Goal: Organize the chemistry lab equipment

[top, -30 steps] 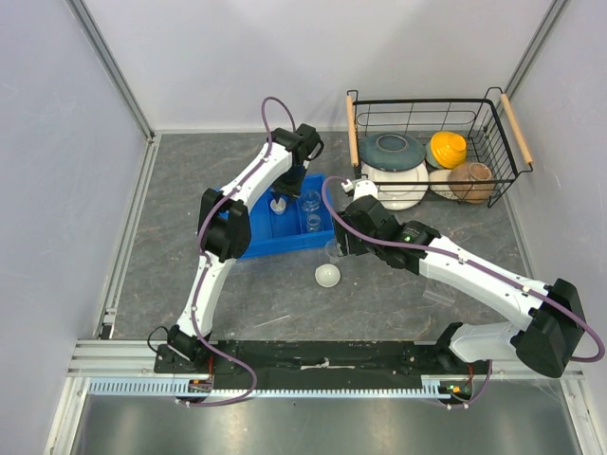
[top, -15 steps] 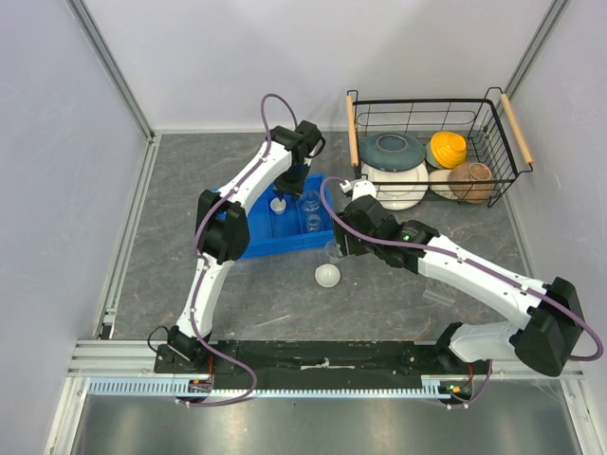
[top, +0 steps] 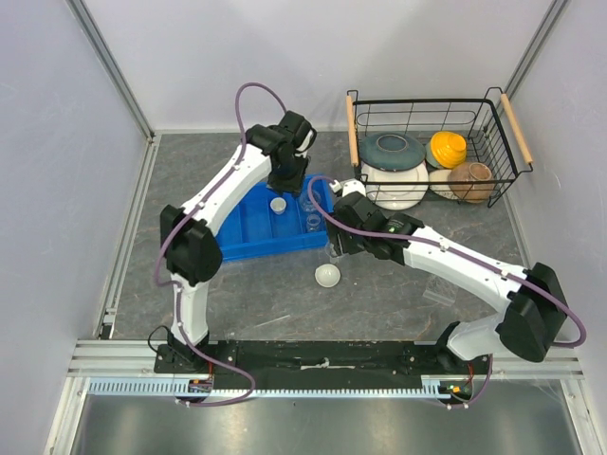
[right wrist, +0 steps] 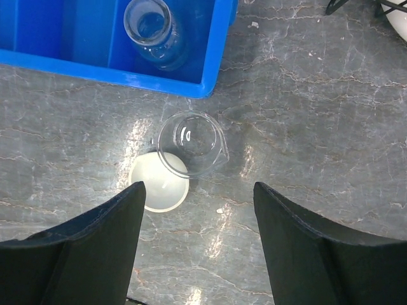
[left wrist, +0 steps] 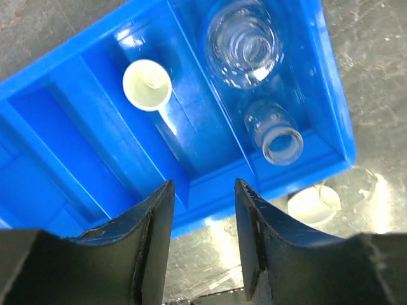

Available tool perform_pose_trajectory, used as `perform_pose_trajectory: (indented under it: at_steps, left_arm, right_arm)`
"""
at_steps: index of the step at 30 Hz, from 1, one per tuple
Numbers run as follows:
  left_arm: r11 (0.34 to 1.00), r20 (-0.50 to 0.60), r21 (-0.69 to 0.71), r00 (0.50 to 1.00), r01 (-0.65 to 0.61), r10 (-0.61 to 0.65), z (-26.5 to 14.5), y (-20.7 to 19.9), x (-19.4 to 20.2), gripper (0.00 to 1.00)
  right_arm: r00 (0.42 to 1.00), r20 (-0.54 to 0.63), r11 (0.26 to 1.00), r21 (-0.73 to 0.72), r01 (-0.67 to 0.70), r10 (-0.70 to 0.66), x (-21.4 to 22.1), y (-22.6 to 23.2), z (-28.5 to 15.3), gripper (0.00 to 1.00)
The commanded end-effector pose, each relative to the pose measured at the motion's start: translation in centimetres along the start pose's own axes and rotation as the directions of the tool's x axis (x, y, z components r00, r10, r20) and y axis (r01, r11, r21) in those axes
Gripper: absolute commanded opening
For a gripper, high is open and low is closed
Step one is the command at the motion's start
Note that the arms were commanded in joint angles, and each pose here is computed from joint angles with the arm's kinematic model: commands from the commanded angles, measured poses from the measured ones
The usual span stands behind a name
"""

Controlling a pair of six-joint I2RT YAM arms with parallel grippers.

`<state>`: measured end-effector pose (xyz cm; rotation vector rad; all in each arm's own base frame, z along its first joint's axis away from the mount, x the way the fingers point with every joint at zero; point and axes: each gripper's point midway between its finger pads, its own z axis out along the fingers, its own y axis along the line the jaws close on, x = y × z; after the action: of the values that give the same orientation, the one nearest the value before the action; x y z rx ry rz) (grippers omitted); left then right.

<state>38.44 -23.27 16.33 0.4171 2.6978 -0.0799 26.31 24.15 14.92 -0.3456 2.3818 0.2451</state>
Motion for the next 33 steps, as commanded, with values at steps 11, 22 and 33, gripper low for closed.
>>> perform_pose_trajectory:
  at_steps: [11,22,33]
  left_arm:
    - [0.980,0.284,0.170,0.947,0.107,-0.152,-8.7,-0.4,2.0,0.60]
    - [0.934,0.424,0.354,0.882,0.050,-0.208,-12.7,-1.3,6.3,0.90]
    - [0.911,0.442,0.411,0.872,0.011,-0.210,-14.6,-1.4,9.3,0.91]
  right_arm:
    - [0.999,-0.033,1.000,0.021,-0.016,0.016,0.3,0.7,3.1,0.77]
    - [0.996,-0.033,0.990,0.109,-0.084,0.088,0.7,-1.9,5.4,0.76]
    - [0.990,-0.089,0.989,0.109,-0.096,0.106,2.1,-1.8,8.2,0.74]
